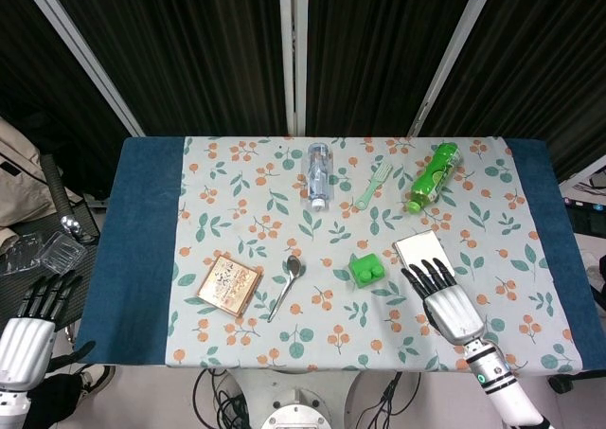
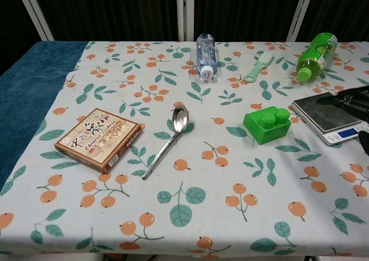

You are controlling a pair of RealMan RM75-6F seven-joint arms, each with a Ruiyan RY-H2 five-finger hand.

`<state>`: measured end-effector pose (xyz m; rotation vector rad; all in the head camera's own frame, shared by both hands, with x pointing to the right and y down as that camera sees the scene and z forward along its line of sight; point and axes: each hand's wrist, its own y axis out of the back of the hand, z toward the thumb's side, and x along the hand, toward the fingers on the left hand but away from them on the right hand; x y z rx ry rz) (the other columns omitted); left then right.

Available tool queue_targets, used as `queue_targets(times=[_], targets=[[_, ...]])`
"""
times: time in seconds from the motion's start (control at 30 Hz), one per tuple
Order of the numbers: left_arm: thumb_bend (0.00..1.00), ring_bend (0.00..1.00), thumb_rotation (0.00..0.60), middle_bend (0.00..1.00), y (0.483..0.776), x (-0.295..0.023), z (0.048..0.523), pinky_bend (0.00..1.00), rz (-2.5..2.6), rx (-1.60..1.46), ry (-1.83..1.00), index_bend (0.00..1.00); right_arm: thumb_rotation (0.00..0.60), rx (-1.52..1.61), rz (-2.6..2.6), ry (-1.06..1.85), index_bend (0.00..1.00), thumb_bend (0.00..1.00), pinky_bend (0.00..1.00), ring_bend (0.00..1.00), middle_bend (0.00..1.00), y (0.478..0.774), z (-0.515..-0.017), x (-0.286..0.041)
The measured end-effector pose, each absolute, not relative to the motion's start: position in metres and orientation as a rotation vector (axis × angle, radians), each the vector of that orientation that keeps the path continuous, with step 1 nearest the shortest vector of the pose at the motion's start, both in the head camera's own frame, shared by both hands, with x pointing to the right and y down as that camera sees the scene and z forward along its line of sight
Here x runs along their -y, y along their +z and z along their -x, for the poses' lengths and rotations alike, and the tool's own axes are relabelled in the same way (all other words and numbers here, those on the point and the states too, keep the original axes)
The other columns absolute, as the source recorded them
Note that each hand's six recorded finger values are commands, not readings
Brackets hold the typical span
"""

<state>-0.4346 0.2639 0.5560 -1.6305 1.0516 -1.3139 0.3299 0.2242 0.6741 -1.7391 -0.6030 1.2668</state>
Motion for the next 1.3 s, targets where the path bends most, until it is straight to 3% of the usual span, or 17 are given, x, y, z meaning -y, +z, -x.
queue_targets(times=[0.17, 0.33, 0.67, 0.93, 1.03, 1.17, 1.3], targets=[[0.06, 0.0, 0.6, 0.03, 0.555, -0.264, 0.435, 0.0, 1.627, -1.055, -1.313, 0.03, 0.6, 0.594, 1.706, 1.238, 0.0, 0.33, 0.0, 0.0, 0.01, 0.667, -0.312, -0.208], [0.06, 0.0, 0.6, 0.03, 0.552, -0.264, 0.436, 0.0, 1.623, -1.056, -1.31, 0.03, 0.6, 0.497, 1.644, 1.279, 0.0, 0.18, 0.0, 0.0, 0.0, 0.674, -0.291, -0.194], [0.06, 0.0, 0.6, 0.03, 0.547, -0.266, 0.441, 0.0, 1.611, -1.075, -1.316, 0.03, 0.6, 0.323, 1.683, 1.341, 0.0, 0.15, 0.0, 0.0, 0.05, 0.715, -0.219, -0.164], [0.06, 0.0, 0.6, 0.03, 0.547, -0.268, 0.446, 0.0, 1.618, -1.093, -1.323, 0.03, 0.6, 0.322, 1.724, 1.346, 0.0, 0.16, 0.0, 0.0, 0.24, 0.727, -0.194, -0.156], [0.06, 0.0, 0.6, 0.03, 0.548, -0.268, 0.446, 0.0, 1.628, -1.103, -1.318, 0.03, 0.6, 0.307, 1.717, 1.369, 0.08, 0.16, 0.0, 0.01, 0.32, 0.73, -0.196, -0.156], [0.06, 0.0, 0.6, 0.03, 0.547, -0.268, 0.447, 0.0, 1.626, -1.103, -1.316, 0.03, 0.6, 0.307, 1.7, 1.377, 0.36, 0.18, 0.0, 0.08, 0.46, 0.73, -0.197, -0.156], [0.06, 0.0, 0.6, 0.03, 0.548, -0.269, 0.447, 0.0, 1.626, -1.101, -1.318, 0.03, 0.6, 0.351, 1.686, 1.356, 0.52, 0.22, 0.0, 0.13, 0.54, 0.725, -0.197, -0.153]])
